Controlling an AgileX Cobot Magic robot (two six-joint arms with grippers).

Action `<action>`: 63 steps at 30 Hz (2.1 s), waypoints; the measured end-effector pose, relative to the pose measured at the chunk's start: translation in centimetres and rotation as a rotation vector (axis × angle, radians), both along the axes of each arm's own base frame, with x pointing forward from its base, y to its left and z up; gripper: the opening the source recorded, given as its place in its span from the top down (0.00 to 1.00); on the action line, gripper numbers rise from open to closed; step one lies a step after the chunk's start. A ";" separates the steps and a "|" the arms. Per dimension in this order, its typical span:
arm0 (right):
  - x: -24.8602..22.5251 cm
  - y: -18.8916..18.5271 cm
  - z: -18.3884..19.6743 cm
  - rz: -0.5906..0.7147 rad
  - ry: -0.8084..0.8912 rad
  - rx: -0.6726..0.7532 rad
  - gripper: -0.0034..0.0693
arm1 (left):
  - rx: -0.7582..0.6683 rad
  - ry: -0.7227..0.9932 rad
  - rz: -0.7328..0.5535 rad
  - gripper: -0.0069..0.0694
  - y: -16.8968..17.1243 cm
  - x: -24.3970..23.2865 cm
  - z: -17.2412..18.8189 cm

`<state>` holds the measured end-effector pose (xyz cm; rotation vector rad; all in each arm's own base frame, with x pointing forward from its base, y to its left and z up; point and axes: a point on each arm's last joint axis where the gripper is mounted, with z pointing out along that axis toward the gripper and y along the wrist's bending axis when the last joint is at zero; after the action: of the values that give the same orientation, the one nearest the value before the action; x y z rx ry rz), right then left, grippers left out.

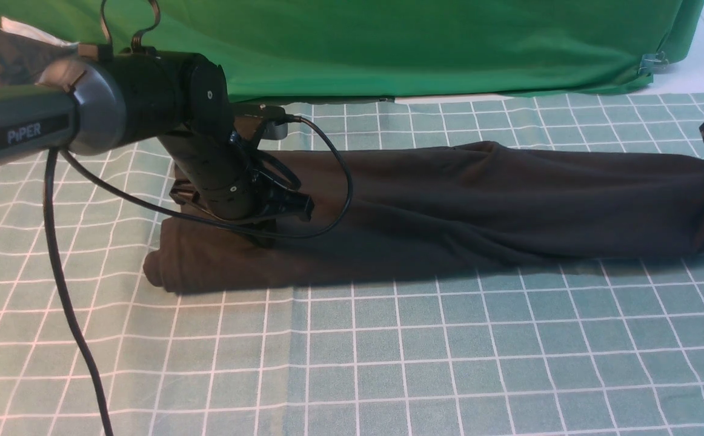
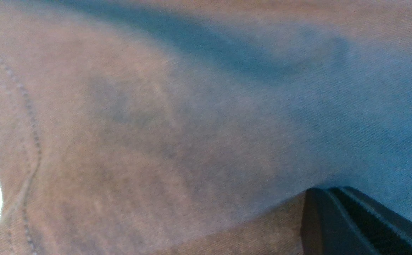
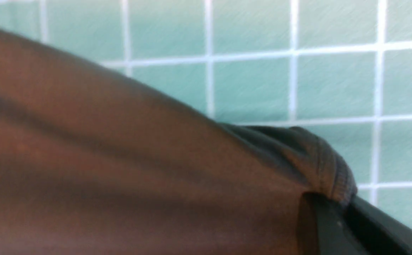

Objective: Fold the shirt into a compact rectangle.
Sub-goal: 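Pull the folded dark garment lengthwise by its ends to straighten it flat on the table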

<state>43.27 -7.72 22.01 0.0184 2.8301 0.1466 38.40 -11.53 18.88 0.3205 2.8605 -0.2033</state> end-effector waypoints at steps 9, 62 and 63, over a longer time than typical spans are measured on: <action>1.5 -0.7 -1.7 0.011 -0.045 -0.053 0.79 | 0.001 0.000 -0.003 0.90 0.0 0.0 0.0; 4.8 16.3 3.3 0.381 -0.243 0.105 0.17 | -0.077 -0.044 0.284 0.90 9.1 1.5 6.8; 5.0 17.8 2.9 0.433 -0.270 0.094 0.17 | -0.077 -0.032 0.282 0.90 9.0 1.3 6.8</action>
<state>48.30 10.08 24.89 -0.5525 2.5147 0.3475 39.75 -2.49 25.67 -0.0949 2.8156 -0.2499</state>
